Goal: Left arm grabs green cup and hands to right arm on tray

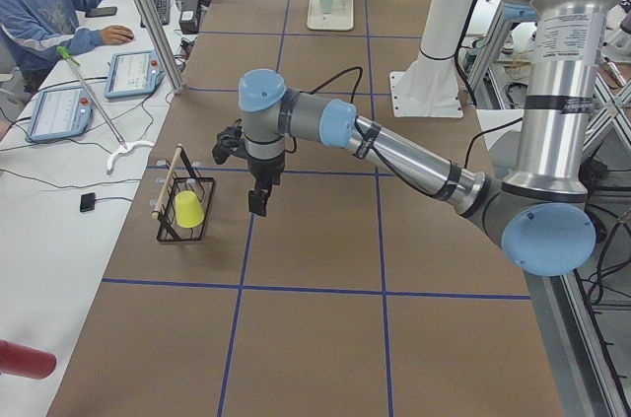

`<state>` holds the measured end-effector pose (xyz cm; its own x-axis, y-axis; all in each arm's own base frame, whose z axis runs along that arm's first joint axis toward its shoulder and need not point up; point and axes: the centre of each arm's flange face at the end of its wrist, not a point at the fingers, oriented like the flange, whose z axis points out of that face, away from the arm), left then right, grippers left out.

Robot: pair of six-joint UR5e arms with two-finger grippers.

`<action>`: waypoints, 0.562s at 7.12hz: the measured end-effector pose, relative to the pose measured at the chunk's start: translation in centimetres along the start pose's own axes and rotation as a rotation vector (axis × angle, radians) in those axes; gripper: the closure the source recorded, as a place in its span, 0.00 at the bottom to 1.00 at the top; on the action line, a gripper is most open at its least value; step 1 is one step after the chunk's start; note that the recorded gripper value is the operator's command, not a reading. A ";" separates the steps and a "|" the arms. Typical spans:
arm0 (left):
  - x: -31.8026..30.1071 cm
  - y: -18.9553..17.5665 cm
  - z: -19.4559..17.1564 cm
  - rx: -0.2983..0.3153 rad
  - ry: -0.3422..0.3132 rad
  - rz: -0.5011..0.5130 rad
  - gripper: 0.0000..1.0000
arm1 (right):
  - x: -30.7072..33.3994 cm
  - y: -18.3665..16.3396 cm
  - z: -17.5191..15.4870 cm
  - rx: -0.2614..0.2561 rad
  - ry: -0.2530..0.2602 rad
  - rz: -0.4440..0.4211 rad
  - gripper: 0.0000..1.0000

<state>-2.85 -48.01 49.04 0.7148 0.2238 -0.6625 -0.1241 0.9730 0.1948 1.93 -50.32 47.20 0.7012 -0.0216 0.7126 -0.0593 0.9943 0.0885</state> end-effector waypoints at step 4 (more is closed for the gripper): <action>-2.6 3.5 0.1 0.004 0.092 -0.011 0.00 | 1.0 -1.6 0.6 -0.032 0.016 0.004 0.00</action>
<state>-5.10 -45.17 51.53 0.6499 0.2177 -0.7282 -0.1140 0.9752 0.1898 2.34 -52.02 48.18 0.7122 -0.0164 0.7018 -0.0397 0.9972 0.0635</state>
